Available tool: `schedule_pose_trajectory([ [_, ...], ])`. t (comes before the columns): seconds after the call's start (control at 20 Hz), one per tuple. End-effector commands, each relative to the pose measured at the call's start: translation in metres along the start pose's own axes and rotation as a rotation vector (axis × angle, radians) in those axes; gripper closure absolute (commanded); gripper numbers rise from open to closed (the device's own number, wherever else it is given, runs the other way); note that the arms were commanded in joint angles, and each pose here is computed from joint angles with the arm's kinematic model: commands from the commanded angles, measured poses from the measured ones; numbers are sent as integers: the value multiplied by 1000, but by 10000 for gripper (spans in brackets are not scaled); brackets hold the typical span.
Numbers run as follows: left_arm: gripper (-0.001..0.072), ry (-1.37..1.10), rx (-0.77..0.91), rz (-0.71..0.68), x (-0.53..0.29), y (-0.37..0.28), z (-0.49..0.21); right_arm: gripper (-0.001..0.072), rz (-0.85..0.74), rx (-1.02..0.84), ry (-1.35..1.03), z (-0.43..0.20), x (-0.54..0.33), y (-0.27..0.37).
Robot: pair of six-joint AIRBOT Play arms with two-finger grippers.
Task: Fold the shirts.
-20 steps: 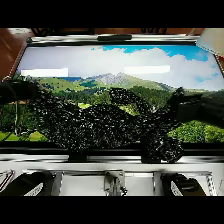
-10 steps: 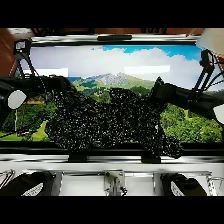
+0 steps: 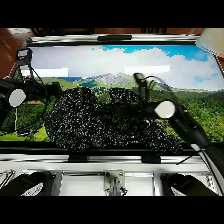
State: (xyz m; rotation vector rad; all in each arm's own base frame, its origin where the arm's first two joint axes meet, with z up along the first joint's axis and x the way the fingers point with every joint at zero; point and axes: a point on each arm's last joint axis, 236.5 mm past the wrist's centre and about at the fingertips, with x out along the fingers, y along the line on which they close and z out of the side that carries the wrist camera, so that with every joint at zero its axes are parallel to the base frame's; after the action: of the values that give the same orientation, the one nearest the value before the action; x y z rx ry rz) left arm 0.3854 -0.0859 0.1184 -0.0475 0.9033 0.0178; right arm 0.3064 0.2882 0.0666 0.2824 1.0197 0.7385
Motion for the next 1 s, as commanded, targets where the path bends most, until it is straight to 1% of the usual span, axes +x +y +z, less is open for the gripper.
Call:
schedule_pose_trajectory([
  [0.0, 32, 157, -26, 28, 1, 8, -37, 134, 19, -35, 146, -43, 37, 17],
  [0.1, 31, 197, -62, -47, 5, -11, -49, 134, 5, -55, 155, -39, 16, 13],
  [0.2, 30, 257, -77, -134, 12, -35, -65, 134, -63, -93, 174, -35, -28, -5],
  [0.3, 29, 322, -39, -218, 21, -63, -86, 134, -191, -86, 170, -32, -85, -37],
  [0.35, 28, 356, -2, -259, 25, -79, -98, 134, -284, -62, 156, -33, -115, -62],
  [0.45, 20, 398, 62, -325, 35, -114, -116, 134, -502, 31, 183, -50, -170, -120],
  [0.5, 20, 405, 74, -356, 42, -134, -124, 134, -586, 96, 222, -64, -192, -145],
  [0.55, 20, 413, 84, -382, 48, -151, -131, 134, -637, 166, 267, -80, -208, -165],
  [0.65, 20, 441, 106, -409, 65, -179, -151, 134, -648, 286, 302, -104, -220, -184],
  [0.75, 21, 475, 121, -413, 80, -193, -171, 134, -614, 376, 311, -120, -217, -191],
  [0.95, 24, 457, 14, -502, 94, -234, -176, 134, -502, 420, 324, -137, -189, -185],
])
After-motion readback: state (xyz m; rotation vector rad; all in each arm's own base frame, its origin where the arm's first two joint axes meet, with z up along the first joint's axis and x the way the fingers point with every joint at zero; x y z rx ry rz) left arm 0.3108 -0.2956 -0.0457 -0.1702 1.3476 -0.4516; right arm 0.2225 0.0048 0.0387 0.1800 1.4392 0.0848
